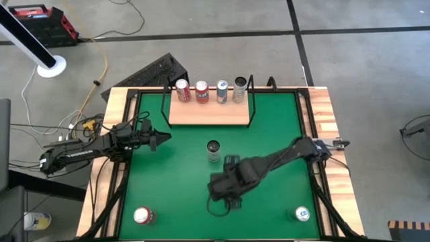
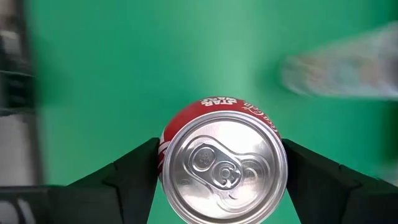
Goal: Place canned beverage on shelf
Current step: Put the red-white soda can on the shelf aligned with the other red-white soda can
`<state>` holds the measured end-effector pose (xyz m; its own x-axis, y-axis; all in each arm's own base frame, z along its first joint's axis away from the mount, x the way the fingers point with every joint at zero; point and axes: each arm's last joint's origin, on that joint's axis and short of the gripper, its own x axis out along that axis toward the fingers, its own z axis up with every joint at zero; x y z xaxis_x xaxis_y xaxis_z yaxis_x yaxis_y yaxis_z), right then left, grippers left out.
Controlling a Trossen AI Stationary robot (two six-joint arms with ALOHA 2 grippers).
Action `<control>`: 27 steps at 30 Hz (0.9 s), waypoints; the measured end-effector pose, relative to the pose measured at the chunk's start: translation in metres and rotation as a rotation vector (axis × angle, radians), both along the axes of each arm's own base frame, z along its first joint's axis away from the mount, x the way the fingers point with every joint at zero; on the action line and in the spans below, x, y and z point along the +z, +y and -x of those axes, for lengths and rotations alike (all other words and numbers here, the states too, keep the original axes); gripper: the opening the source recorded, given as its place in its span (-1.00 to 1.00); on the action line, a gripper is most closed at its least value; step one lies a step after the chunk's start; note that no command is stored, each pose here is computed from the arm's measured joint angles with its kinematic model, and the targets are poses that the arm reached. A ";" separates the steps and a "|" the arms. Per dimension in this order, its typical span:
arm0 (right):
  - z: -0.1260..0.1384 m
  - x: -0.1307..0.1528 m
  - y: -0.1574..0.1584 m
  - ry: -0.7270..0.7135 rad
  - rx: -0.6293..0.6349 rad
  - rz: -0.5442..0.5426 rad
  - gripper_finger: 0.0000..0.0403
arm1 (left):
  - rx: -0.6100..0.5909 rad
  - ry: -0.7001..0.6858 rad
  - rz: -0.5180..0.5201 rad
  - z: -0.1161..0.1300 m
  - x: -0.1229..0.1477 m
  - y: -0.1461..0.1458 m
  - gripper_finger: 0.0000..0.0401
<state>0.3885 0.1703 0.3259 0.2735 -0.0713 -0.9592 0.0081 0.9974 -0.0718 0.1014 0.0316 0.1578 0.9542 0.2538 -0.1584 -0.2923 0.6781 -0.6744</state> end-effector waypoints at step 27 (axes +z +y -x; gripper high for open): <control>-0.016 0.035 -0.294 -0.109 -0.087 0.289 0.57 | 0.055 0.038 -0.088 0.001 -0.001 0.002 -0.56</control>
<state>0.4046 -0.1234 0.3607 0.3543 -0.3637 -0.8615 0.1153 0.9312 -0.3458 0.1007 0.0335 0.1567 0.9320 0.3204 -0.1693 -0.3553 0.7162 -0.6007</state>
